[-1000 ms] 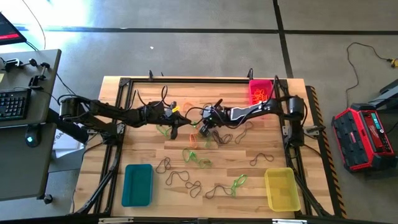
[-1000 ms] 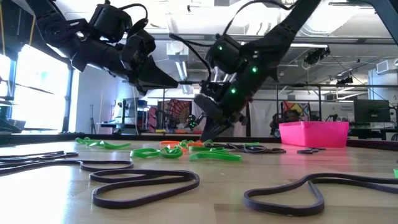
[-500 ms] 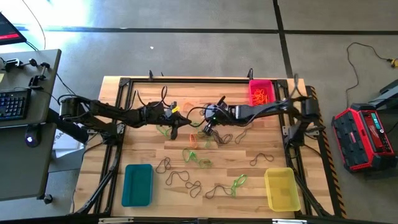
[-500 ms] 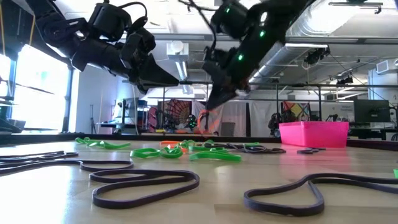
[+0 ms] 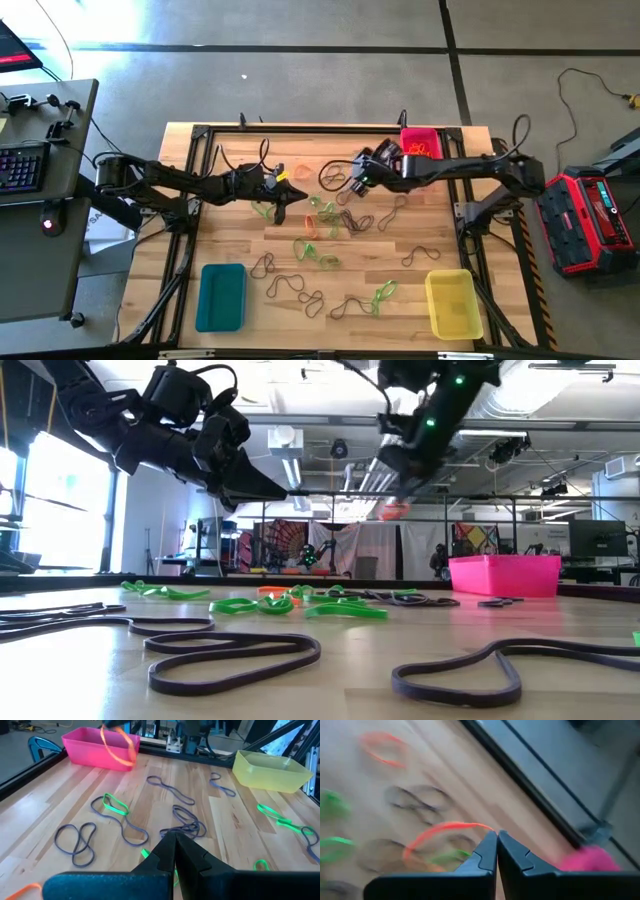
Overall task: Sort rubber bands into baskets
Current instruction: Put the orange rubber band into the red bin
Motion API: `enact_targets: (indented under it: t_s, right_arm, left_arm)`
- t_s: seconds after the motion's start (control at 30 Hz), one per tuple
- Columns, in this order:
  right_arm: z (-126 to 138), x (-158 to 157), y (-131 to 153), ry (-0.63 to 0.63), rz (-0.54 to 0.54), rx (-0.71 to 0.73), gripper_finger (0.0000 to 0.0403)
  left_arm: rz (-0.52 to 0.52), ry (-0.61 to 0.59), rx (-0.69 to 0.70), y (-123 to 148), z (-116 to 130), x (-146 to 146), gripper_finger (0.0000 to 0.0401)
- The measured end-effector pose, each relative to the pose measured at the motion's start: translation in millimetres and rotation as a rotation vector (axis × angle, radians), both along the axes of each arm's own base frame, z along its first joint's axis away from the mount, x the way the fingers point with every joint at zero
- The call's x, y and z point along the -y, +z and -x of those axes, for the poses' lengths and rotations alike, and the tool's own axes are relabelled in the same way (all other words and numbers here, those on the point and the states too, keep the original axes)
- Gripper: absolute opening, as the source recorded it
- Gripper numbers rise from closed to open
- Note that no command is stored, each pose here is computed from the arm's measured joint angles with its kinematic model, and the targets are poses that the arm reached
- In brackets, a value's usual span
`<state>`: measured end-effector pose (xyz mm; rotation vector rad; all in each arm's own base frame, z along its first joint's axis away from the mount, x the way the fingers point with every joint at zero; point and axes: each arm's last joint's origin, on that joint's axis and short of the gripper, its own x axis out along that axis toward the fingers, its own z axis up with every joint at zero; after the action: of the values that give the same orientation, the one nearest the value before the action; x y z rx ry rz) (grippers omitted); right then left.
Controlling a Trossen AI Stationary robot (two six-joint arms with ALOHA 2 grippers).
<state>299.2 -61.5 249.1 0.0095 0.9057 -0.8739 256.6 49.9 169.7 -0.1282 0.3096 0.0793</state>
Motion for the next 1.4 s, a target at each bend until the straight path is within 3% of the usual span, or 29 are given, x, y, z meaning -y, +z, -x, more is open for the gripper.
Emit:
enact_targets:
  t_s: [0.2,0.37,0.7,0.93,1.13,1.4]
  right_arm:
    - [32.4,22.7,-4.3,-0.17,0.028,-0.112,0.0]
    - [61.2,44.2,-26.4,-0.303,0.013,-0.131,0.0]
    - [118.9,70.7,-73.8,-0.642,0.099,-0.162,0.0]
    - [137.5,76.6,-103.9,-0.671,0.06,-0.127,0.0]
    - [141.0,80.2,-105.4,-0.663,0.052,-0.15,0.0005]
    - [131.4,84.6,-88.0,-0.648,0.051,-0.156,0.0092]
  left_arm:
    - [0.0,0.0,0.0,0.0,0.0,0.0,0.0]
    - [0.0,0.0,0.0,0.0,0.0,0.0,0.0]
    - [0.001,0.001,0.0,0.0,0.0,0.0,0.0]
    - [0.001,0.003,0.0,0.0,0.1,-0.6,0.0]
    - [0.002,0.007,0.001,0.1,0.1,-1.0,0.0]
    - [0.002,0.007,0.0,0.1,0.1,-1.0,0.0]
